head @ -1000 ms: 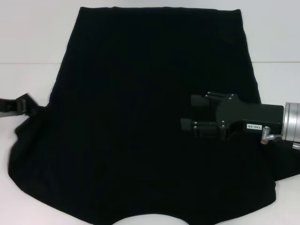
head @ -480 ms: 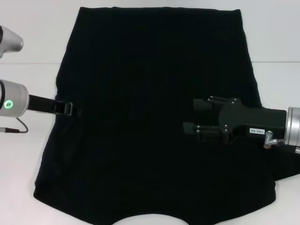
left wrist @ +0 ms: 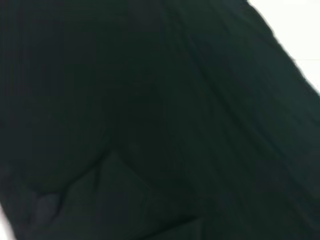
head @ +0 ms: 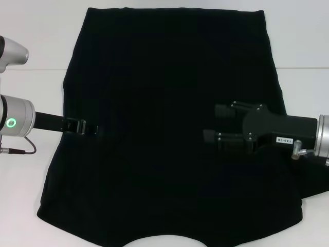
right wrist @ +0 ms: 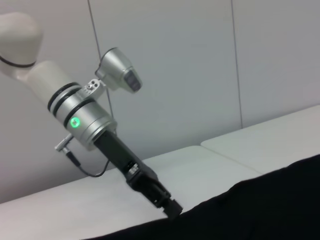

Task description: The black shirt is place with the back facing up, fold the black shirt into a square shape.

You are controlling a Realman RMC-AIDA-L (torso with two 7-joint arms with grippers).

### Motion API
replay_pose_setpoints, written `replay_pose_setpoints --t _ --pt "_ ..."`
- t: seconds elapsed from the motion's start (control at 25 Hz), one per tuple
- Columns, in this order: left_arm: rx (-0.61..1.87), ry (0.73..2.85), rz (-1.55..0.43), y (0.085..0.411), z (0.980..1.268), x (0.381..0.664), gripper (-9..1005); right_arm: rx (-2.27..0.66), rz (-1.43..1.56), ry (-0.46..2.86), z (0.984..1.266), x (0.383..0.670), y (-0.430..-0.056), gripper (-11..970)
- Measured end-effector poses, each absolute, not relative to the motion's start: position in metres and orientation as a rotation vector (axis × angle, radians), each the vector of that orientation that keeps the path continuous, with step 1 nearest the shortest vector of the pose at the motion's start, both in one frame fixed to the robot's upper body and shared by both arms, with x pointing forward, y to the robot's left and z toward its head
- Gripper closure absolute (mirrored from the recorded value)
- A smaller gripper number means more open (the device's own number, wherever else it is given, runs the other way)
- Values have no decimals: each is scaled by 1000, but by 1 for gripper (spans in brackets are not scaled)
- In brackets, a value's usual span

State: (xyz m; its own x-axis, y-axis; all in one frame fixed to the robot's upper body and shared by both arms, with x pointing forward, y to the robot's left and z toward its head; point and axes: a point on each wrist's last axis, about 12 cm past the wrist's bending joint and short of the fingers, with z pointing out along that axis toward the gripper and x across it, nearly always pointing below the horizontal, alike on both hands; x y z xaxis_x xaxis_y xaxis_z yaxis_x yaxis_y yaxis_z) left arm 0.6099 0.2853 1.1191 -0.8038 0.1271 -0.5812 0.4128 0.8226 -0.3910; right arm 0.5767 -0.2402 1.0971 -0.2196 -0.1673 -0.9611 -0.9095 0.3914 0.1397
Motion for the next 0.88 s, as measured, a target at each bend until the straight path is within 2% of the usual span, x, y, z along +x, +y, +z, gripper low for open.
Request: replay_pose_setpoints --t 0.12,0.28,0.36,0.48,0.56,0.68,0.88 --pt "449 2415 -777 280 1125 606 869 -942 929 1646 1101 579 -243 113" --pt "557 2284 -987 268 1135 595 711 -842 916 1673 1106 587 -253 113" --pt "644 2087 -1170 260 1139 582 632 -743 914 1725 1108 593 -261 113" --pt "701 1889 -1267 255 1135 568 513 -517 918 1856 1112 607 -283 113" --pt "716 1735 -1290 254 1127 556 433 -371 948 1947 1116 613 -298 112" --pt "730 1553 -1241 253 1112 539 203 -202 1005 2066 1122 616 -316 112" --pt "822 1413 -1128 246 1094 519 125 -57 963 2319 1124 614 -337 120"
